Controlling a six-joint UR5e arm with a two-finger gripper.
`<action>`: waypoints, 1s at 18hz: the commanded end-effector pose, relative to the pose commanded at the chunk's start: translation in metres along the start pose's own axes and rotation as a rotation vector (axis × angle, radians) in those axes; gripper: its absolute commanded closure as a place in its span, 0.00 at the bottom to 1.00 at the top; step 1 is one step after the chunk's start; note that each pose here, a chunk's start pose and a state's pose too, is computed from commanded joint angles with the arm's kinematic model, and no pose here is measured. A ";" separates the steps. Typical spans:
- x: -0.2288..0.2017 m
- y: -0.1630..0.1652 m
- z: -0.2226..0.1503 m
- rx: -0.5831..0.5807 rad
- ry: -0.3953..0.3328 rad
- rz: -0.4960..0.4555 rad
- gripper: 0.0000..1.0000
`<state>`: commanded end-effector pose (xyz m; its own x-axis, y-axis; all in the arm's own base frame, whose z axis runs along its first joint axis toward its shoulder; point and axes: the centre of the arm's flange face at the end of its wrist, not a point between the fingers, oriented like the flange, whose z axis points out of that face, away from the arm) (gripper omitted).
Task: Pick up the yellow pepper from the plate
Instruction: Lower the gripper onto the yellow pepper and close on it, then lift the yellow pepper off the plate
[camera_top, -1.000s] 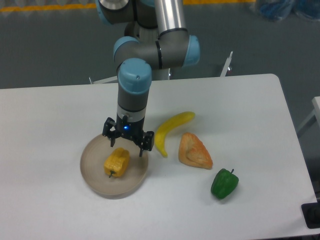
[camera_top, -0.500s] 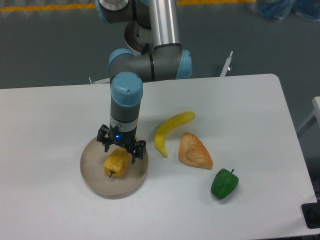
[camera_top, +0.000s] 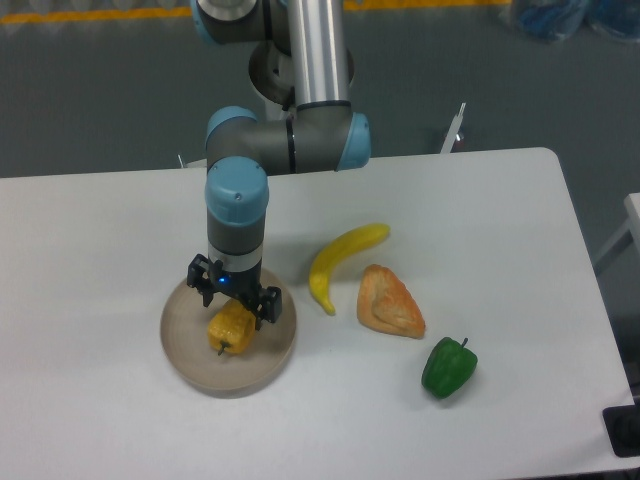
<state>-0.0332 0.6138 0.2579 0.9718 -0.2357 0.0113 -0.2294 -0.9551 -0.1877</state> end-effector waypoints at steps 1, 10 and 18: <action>0.000 0.000 0.000 0.000 0.000 0.000 0.05; -0.001 -0.004 -0.001 0.006 -0.001 0.005 0.57; -0.003 -0.006 -0.023 0.035 -0.022 0.032 0.62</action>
<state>-0.0357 0.6159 0.2812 0.9650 -0.2616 -0.0163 -0.2586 -0.9401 -0.2221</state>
